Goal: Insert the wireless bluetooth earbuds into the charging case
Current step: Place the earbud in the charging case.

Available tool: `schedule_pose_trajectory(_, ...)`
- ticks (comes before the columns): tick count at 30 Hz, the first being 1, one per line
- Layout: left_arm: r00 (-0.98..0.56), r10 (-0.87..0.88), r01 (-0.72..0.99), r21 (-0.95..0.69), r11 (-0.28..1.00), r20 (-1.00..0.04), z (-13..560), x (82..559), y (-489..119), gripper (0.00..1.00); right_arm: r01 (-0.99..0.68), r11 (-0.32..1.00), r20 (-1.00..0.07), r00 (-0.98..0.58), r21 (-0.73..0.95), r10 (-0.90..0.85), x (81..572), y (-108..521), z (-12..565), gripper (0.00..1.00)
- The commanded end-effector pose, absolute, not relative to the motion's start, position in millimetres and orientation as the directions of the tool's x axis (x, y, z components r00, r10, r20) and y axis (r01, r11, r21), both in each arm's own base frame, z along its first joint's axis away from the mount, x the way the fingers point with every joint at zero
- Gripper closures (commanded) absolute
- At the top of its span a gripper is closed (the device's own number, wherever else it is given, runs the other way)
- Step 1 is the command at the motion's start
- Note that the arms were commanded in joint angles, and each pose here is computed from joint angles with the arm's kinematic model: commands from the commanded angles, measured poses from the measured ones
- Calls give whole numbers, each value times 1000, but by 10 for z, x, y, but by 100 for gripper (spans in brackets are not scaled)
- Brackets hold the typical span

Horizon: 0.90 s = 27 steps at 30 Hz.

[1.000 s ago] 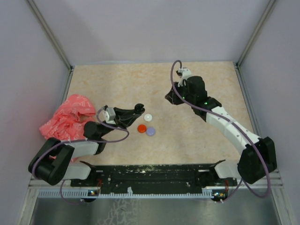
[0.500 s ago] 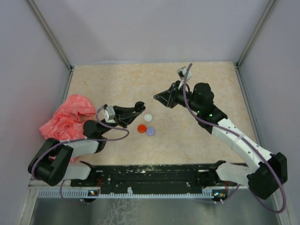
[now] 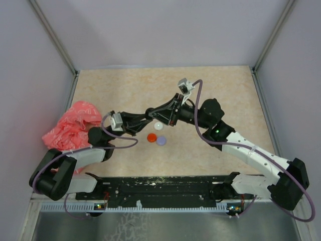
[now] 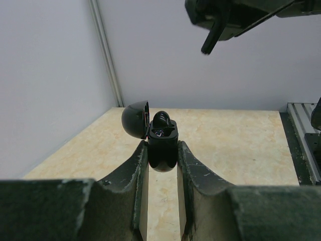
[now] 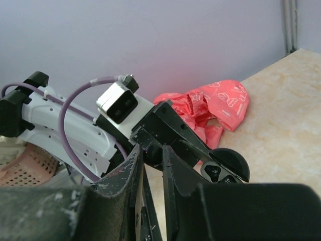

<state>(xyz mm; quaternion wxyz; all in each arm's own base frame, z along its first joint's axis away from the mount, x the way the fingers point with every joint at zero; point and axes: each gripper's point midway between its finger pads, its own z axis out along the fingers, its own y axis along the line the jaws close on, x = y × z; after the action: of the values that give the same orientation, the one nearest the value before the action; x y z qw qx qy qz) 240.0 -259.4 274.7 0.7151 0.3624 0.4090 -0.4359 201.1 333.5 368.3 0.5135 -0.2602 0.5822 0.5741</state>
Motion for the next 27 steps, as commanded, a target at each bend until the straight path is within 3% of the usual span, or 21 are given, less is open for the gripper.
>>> schedule_pose_trajectory(1,498,-456,862,362,356,-737,3384,2048,-2479,100,-908,185,-895,-304,376,328,2004,3434,3785,94)
schedule_pose_trajectory(27,531,-484,845,395,360,-695,3567,1887,-2403,100,-879,223,-890,-355,422,286,2084,3594,3545,94)
